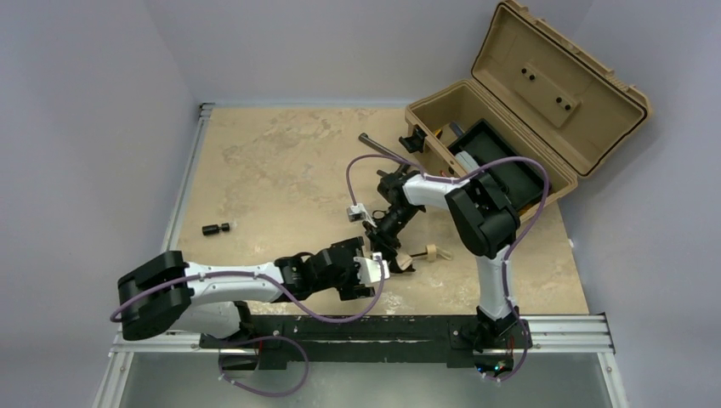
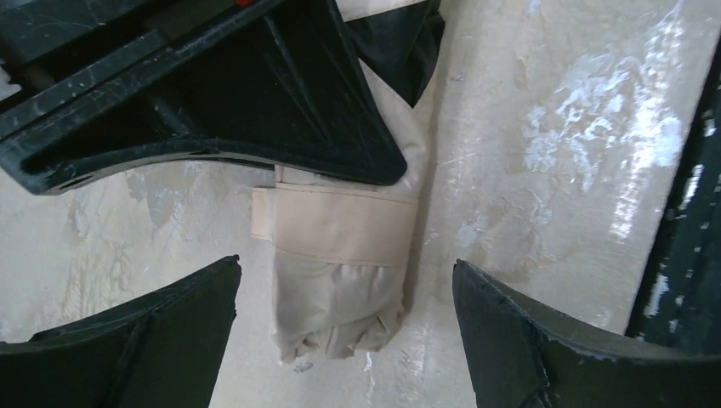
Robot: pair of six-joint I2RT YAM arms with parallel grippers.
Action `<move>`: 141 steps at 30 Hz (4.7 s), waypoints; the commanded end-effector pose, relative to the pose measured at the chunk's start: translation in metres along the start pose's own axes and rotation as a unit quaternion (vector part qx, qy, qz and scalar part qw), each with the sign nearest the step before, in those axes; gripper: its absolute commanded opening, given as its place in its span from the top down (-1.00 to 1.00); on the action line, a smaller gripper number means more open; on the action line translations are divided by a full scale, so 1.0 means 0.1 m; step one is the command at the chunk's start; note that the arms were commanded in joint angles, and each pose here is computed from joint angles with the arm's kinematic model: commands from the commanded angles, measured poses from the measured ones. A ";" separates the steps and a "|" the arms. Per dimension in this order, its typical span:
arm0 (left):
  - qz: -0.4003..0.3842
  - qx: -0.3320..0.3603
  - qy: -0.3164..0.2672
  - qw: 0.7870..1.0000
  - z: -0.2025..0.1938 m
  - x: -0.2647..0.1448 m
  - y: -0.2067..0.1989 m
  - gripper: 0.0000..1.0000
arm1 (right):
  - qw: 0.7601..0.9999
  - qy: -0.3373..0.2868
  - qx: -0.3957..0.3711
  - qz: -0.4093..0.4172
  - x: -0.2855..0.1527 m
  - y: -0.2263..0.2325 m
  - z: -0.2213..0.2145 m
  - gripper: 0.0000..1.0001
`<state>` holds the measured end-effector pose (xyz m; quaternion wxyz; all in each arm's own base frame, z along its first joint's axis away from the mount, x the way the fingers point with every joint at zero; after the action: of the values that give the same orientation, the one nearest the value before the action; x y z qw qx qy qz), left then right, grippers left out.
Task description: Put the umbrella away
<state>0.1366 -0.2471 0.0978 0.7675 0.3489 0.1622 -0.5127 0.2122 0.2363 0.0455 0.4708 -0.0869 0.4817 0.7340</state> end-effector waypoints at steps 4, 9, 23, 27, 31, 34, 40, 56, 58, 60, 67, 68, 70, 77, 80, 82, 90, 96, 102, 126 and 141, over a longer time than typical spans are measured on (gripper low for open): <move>0.022 0.046 -0.011 0.999 0.17 0.17 0.11 -0.73 | 0.981 0.184 0.025 -0.048 0.19 -0.31 -0.81 1.00; -0.034 0.011 0.005 0.999 0.11 0.32 -0.08 -0.40 | 0.983 0.178 0.023 -0.048 0.20 -0.33 -0.80 1.00; -0.097 -0.212 0.104 0.967 -0.55 0.50 -0.70 1.00 | 0.977 -0.022 -0.119 -0.176 -0.92 -0.18 0.17 -0.92; -0.111 -0.274 0.122 0.948 -0.68 0.53 -0.80 1.00 | 0.949 -0.065 -0.203 -0.230 -1.25 0.07 0.42 -0.98; -0.125 -0.345 0.135 0.920 -0.82 0.55 -0.84 1.00 | 0.904 -0.103 -0.300 -0.288 -1.48 0.32 0.51 -0.98; -0.143 -0.395 0.152 0.894 -0.93 0.56 -0.84 1.00 | 0.863 -0.118 -0.403 -0.279 -1.48 0.59 0.37 -0.98; -0.171 -0.462 0.193 0.848 -1.09 0.61 -0.87 1.00 | 0.844 -0.021 -0.486 -0.225 -1.17 0.68 -0.11 -0.91; -0.201 -0.529 0.225 0.793 -1.22 0.73 -0.89 1.00 | 0.859 0.108 -0.418 -0.277 -0.65 0.26 -0.39 -0.23; -0.203 -0.534 0.221 0.790 -1.21 0.74 -0.87 1.00 | 0.858 0.119 -0.409 -0.286 -0.63 0.20 -0.45 0.02; -0.204 -0.540 0.212 0.789 -1.17 0.75 -0.83 1.00 | 0.862 0.125 -0.400 -0.285 -0.60 0.17 -0.47 0.45; -0.149 -0.581 0.117 0.791 -0.84 0.79 -0.36 0.29 | 0.903 0.121 -0.327 -0.251 -0.49 0.15 -0.51 0.99; -0.136 -0.582 0.100 0.795 -0.78 0.79 -0.26 0.21 | 0.910 0.121 -0.313 -0.244 -0.48 0.15 -0.52 1.00; -0.108 -0.576 0.057 0.808 -0.63 0.74 -0.05 0.05 | 0.919 0.121 -0.286 -0.245 -0.47 0.11 -0.52 1.00; -0.011 -0.510 -0.030 0.859 -0.35 0.38 0.41 -0.11 | 0.944 0.132 -0.208 -0.221 -0.39 -0.01 -0.56 1.00; 0.036 -0.469 -0.063 0.880 -0.34 0.13 0.50 -0.12 | 0.953 0.134 -0.173 -0.208 -0.33 -0.09 -0.56 1.00; 0.065 -0.439 -0.079 0.893 -0.43 -0.02 0.49 -0.12 | 0.959 0.138 -0.153 -0.197 -0.30 -0.15 -0.57 1.00; 0.109 -0.225 -0.166 0.954 -0.30 -0.40 0.27 -0.13 | 0.975 0.161 -0.077 -0.134 -0.11 -0.31 -0.69 1.00; 0.102 -0.107 -0.099 0.984 -0.15 -0.25 0.21 -0.15 | 0.977 0.178 -0.054 -0.100 -0.04 -0.34 -0.75 1.00; 0.090 -0.043 -0.077 0.992 -0.01 0.01 0.23 -0.17 | 0.978 0.184 -0.048 -0.090 -0.02 -0.35 -0.77 1.00; 0.095 0.072 0.031 0.992 -0.07 0.63 0.38 -0.17 | 0.979 0.187 -0.046 -0.067 0.02 -0.35 -0.82 1.00; 0.094 0.062 -0.031 0.993 0.08 0.32 0.40 -0.21 | 0.979 0.189 -0.045 -0.067 0.02 -0.36 -0.82 1.00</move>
<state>0.1835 -0.2633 0.0962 0.8007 0.3915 0.0821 -0.4460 0.2483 0.2260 0.0508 0.5179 -0.1837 0.3873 0.7403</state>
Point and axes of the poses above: each gripper's point midway between its finger pads, its own x axis out along the fingers, its own y axis along the line the jaws close on, z = x × y, the point moved 6 cm from there along -x, back along the fingers, and after that the axes turned 2 degrees about x, right-handed, at the moved point
